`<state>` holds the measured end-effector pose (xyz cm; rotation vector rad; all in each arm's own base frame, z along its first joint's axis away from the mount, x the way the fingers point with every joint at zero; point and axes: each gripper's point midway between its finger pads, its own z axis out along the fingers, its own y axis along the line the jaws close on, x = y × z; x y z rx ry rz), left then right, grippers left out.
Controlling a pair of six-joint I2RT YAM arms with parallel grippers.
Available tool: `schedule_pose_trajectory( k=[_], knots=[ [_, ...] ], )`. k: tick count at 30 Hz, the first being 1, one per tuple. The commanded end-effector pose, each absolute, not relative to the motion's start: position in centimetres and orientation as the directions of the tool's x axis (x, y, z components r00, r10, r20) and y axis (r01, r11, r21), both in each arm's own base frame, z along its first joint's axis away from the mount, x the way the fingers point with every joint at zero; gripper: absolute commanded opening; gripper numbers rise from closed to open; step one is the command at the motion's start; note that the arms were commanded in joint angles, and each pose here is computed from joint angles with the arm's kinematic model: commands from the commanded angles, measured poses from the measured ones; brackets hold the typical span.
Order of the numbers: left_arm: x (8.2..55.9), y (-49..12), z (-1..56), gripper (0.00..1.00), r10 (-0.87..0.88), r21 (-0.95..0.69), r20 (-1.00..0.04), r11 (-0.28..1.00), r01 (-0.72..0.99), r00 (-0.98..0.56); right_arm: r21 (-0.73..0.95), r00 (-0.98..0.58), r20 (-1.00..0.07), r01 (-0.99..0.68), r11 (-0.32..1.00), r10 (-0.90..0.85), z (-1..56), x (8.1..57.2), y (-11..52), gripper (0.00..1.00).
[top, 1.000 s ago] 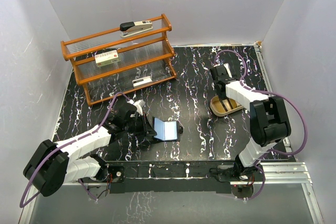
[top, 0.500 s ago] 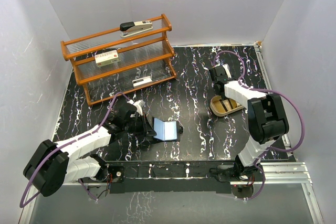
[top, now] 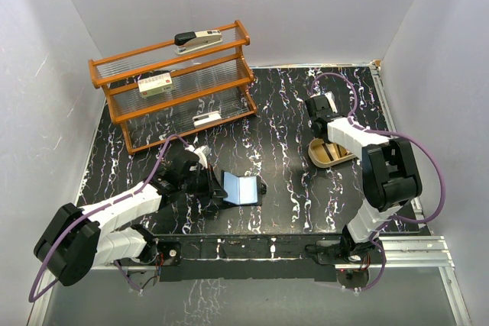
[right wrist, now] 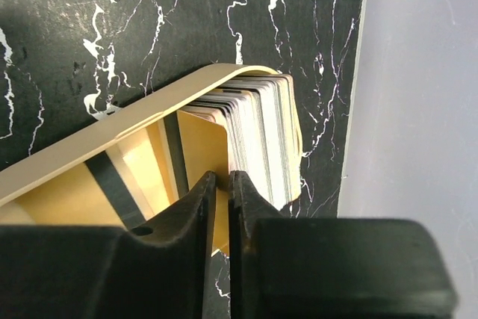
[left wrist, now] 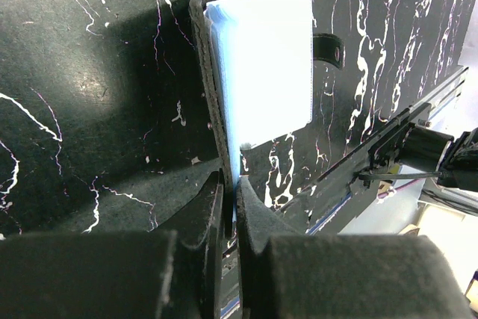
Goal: Put the credit cards into the card holder
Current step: Pick up the credit card from the storage box.
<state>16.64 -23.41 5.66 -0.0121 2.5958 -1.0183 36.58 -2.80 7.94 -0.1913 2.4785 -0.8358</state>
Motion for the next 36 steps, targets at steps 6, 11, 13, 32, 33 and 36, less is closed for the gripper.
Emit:
schedule_pose_trajectory(
  k=[6, 11, 13, 32, 33, 36],
  knots=[
    [16.9, -24.0, 6.8, 0.0, -0.134, -0.687, -0.34, 0.711, 0.149, -0.931, -0.485, -0.809, -0.539, 0.069, 0.872, -0.235, 11.9, 39.2, -0.7, 0.0],
    [17.0, -23.9, 6.7, 0.0, -0.144, -0.682, -0.337, 0.718, 0.136, -0.93, -0.432, -0.818, -0.534, 0.044, 0.901, -0.216, 12.6, 38.6, 0.4, 0.0],
    [17.0, -24.1, 6.8, 0.0, -0.142, -0.686, -0.331, 0.715, 0.135, -0.933, -0.399, -0.812, -0.545, 0.035, 0.916, -0.206, 13.3, 38.3, 0.9, 0.0],
    [18.6, -25.2, 6.5, 0.08, -0.224, -0.726, -0.316, 0.683, 0.083, -0.922, 0.276, -0.666, -0.746, -0.329, 0.903, -0.014, 22.1, 31.7, 23.3, 0.0],
    [18.6, -25.0, 6.3, 0.1, -0.226, -0.718, -0.316, 0.692, 0.076, -0.922, 0.316, -0.677, -0.736, -0.359, 0.878, -0.012, 21.8, 30.8, 24.9, 0.0],
    [18.5, -24.3, 5.7, 0.18, -0.229, -0.689, -0.323, 0.722, 0.063, -0.918, 0.426, -0.712, -0.701, -0.389, 0.817, 0.026, 20.4, 28.7, 28.5, 0.0]
  ],
)
